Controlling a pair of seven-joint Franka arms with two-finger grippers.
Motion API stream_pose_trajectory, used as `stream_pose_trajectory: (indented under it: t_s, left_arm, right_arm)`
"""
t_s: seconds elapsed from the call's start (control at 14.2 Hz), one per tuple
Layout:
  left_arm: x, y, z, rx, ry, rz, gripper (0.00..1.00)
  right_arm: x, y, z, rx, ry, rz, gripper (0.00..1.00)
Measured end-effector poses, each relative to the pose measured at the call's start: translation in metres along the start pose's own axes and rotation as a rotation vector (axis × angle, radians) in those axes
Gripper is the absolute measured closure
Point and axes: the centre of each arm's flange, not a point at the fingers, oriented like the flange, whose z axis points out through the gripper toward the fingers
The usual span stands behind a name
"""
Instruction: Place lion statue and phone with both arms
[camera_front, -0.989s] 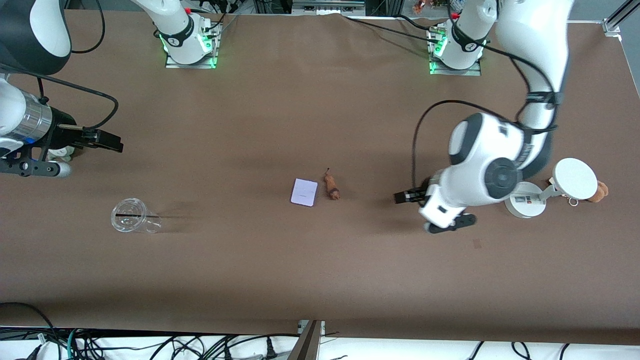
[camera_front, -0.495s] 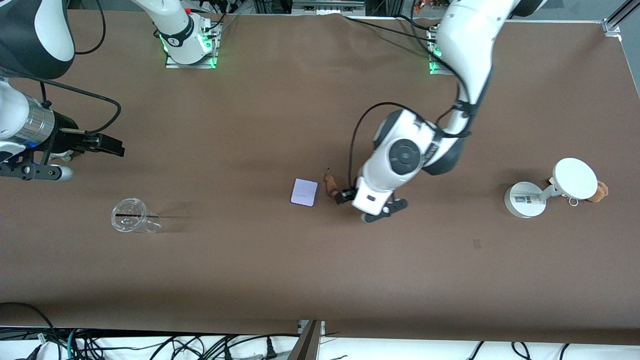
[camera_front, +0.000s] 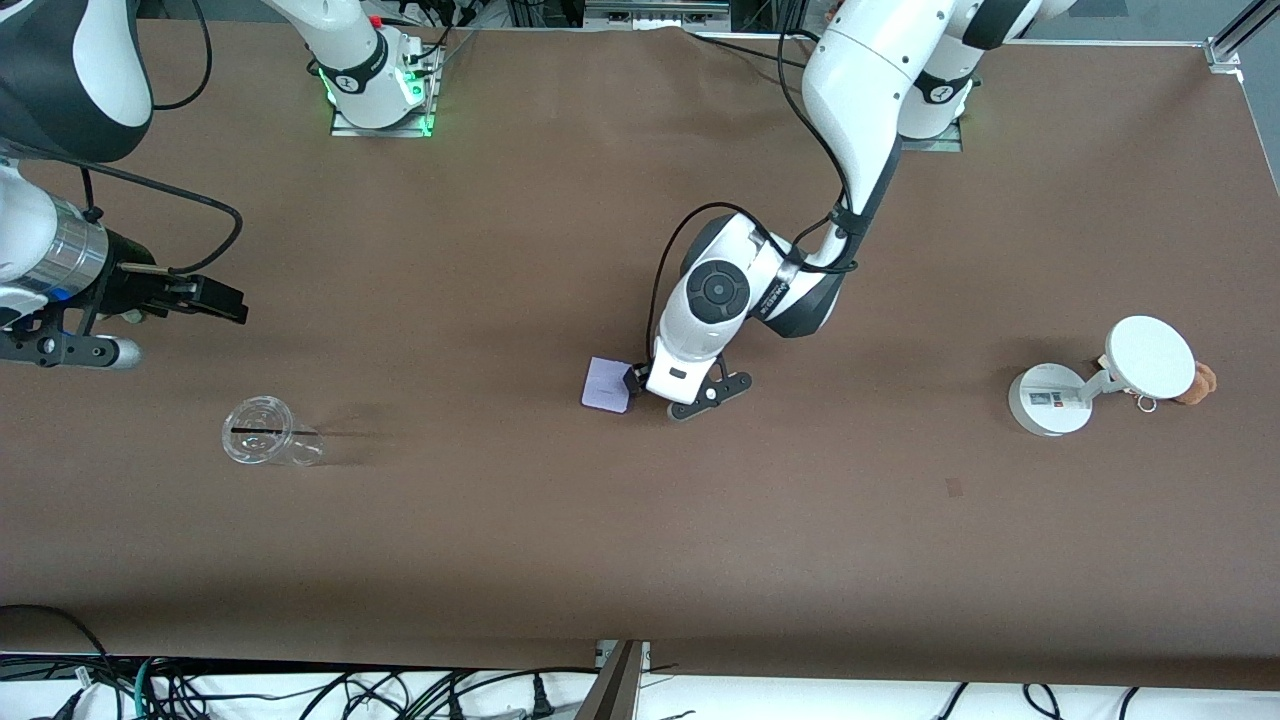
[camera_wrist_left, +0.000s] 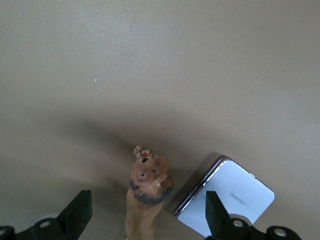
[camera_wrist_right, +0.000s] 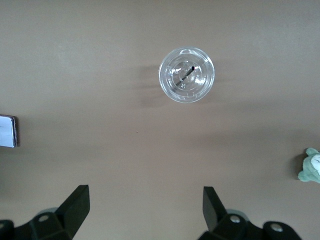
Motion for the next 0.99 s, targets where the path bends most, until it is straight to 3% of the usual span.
stream_pose_trajectory:
  t_s: [0.14, 0.21, 0.57, 0.64, 0.99]
  left_arm:
    - [0.004, -0.002, 0.009, 0.010, 0.024, 0.015, 0.00]
    - [0.004, -0.003, 0.012, 0.019, 0.035, 0.028, 0.07]
    - [0.000, -0.002, 0.015, 0.040, 0.061, 0.065, 0.59]
    - [0.000, -0.002, 0.015, 0.040, 0.061, 0.065, 0.63]
    - [0.015, -0.011, 0.012, 0.062, 0.062, 0.080, 0.63]
  right_arm:
    - [0.003, -0.004, 0.001, 0.001, 0.021, -0.006, 0.00]
    - [0.005, -0.008, 0.001, 0.002, 0.031, -0.011, 0.00]
    - [0.012, -0.031, 0.005, 0.005, 0.083, -0.043, 0.00]
    - [0.014, -0.038, 0.007, 0.005, 0.094, -0.051, 0.00]
    - [0.027, -0.079, 0.033, 0.011, 0.138, -0.038, 0.00]
